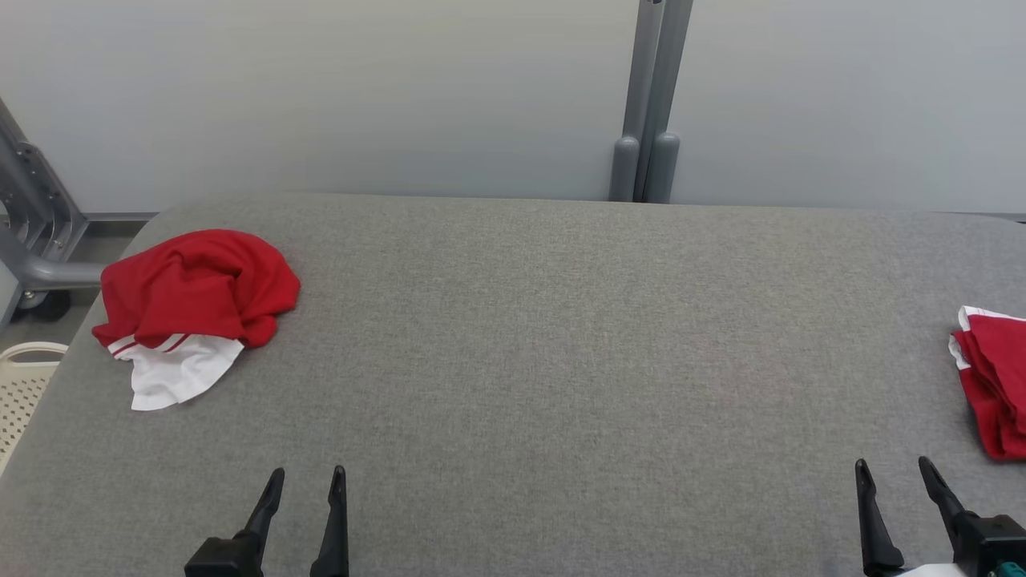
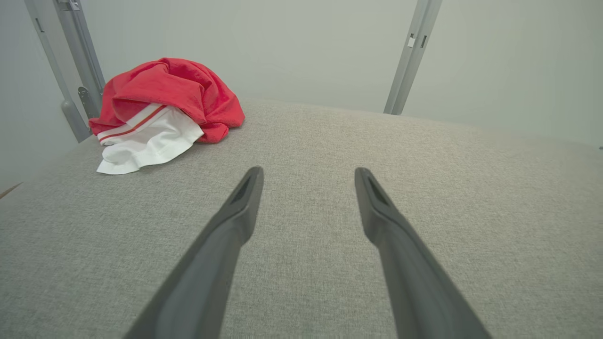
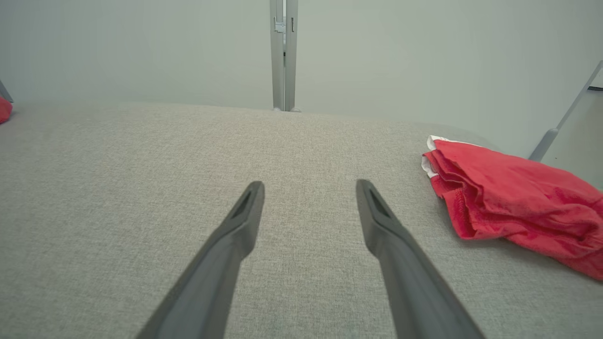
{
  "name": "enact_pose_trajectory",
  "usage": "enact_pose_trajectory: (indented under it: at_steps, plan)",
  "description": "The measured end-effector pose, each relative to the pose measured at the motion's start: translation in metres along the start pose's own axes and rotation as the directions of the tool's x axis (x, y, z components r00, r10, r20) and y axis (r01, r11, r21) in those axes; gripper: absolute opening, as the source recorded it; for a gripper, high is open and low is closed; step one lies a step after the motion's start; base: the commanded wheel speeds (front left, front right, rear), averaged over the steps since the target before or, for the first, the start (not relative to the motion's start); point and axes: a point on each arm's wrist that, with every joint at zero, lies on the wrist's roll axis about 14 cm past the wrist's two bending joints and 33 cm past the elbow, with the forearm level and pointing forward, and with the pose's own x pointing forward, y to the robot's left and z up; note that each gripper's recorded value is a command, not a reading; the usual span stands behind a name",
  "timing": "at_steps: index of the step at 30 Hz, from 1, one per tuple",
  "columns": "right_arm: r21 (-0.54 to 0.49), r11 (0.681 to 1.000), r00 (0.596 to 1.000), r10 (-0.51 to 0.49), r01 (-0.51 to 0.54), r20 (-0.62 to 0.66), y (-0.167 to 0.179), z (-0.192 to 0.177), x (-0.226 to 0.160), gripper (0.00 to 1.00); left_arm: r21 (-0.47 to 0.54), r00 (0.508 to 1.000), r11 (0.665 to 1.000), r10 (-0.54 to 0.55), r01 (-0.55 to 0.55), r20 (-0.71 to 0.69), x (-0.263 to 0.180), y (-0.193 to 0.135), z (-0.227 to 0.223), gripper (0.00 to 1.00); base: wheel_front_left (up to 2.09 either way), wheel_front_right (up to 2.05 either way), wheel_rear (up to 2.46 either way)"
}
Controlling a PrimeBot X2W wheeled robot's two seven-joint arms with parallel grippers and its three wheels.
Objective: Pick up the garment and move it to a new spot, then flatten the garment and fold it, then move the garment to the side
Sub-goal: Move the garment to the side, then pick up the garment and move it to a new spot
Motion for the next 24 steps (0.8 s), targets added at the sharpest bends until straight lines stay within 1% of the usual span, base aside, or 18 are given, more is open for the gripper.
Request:
enact_pose_trajectory:
  at_steps: [3, 14, 24]
  plan:
    - [0.006, 1.000, 1.000, -0.024, 0.024, 0.000, -0.0048, -0.0004, -0.0028, 1.00, 0.003, 1.000, 1.000, -0.008, 0.008, -0.004, 0.0007, -0.0014, -0.0012, 1.00, 0.00, 0.00, 0.00]
    - [0.012, 0.999, 0.999, -0.052, 0.051, 0.007, -0.0097, 0.0008, -0.0095, 1.00, 0.007, 0.999, 0.999, -0.035, 0.035, -0.017, 0.0038, -0.0081, -0.0055, 1.00, 0.00, 0.00, 0.00]
    - [0.015, 0.999, 0.999, -0.043, 0.043, 0.011, -0.0061, 0.0021, -0.0079, 1.00, 0.012, 0.999, 0.999, -0.032, 0.032, -0.021, 0.0030, -0.0072, -0.0071, 1.00, 0.00, 0.00, 0.00]
